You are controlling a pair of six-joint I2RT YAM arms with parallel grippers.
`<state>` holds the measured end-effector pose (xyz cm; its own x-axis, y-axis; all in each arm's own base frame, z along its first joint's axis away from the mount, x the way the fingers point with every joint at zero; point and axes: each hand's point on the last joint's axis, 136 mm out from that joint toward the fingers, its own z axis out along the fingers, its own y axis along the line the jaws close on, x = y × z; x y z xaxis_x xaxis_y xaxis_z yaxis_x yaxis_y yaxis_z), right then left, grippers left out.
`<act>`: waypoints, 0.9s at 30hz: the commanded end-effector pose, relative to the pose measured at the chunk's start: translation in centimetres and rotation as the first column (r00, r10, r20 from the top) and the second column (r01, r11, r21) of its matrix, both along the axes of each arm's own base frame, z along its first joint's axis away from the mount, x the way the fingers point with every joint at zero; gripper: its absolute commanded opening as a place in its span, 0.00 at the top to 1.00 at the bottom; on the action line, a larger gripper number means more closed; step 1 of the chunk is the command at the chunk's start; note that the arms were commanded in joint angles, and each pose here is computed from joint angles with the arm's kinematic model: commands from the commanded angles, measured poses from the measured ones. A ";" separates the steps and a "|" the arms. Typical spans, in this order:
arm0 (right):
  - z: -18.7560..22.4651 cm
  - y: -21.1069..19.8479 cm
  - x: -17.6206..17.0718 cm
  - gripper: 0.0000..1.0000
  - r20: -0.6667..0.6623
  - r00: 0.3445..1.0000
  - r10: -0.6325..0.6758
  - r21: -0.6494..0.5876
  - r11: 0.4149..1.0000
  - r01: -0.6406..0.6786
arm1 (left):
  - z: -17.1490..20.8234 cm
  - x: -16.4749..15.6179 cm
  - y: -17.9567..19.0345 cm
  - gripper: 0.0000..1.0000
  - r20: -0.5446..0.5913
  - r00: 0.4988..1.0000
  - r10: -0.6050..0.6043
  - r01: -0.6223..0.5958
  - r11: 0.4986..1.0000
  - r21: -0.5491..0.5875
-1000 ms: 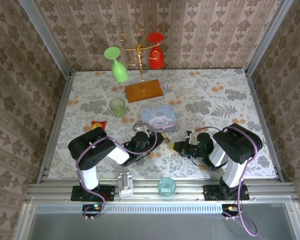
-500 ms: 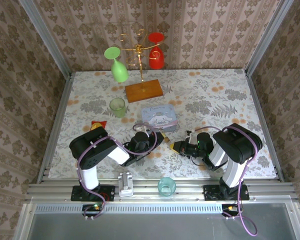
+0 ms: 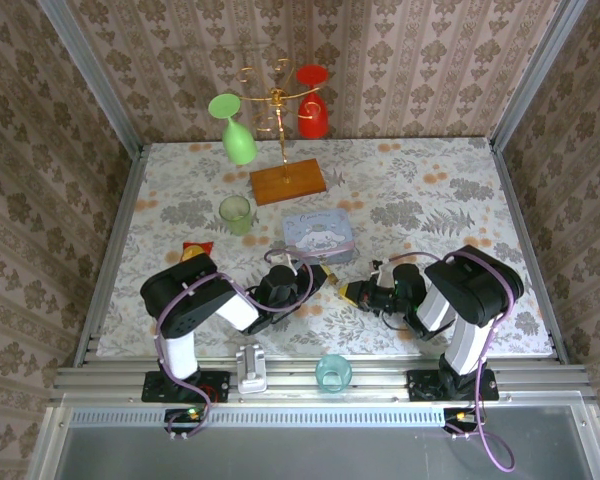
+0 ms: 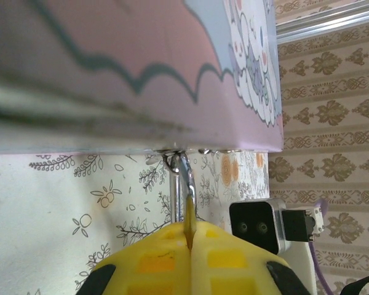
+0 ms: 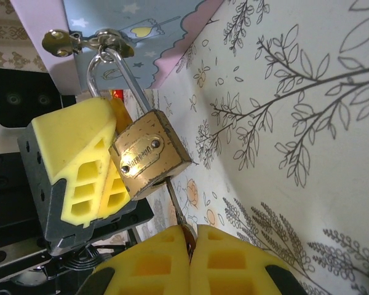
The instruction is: Unlock a padlock with a key
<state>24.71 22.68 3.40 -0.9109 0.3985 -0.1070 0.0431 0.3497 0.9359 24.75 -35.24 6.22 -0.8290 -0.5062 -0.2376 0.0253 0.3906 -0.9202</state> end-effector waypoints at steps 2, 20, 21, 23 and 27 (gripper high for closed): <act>2.2 0.5 1.9 1.00 0.064 0.998 -0.024 0.050 0.999 0.021 | -1.2 -1.8 -0.7 1.00 -0.061 0.997 -0.049 0.048 0.999 -0.019; 1.8 0.0 2.2 1.00 0.045 0.998 -0.046 0.047 0.998 0.044 | -2.3 -2.4 0.4 1.00 -0.061 0.997 -0.048 0.053 0.996 0.069; 1.7 -0.1 2.1 1.00 0.043 0.998 -0.043 0.044 0.998 0.041 | -2.4 -2.4 0.4 1.00 -0.059 0.997 -0.048 0.052 0.996 0.075; 1.6 0.0 2.1 1.00 0.041 0.998 -0.041 0.044 0.998 0.039 | -2.3 -2.3 0.3 1.00 -0.053 0.997 -0.056 0.060 0.995 0.084; 2.2 0.2 1.9 1.00 0.059 0.998 -0.030 0.050 0.998 0.027 | -2.2 -2.3 0.1 1.00 -0.046 0.997 -0.069 0.074 0.990 0.122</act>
<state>25.28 22.44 3.60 -0.9022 0.4258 -0.0692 0.0827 0.3281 0.9410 24.61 -34.69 5.73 -0.8211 -0.5084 -0.2596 0.0195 0.4295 -0.9029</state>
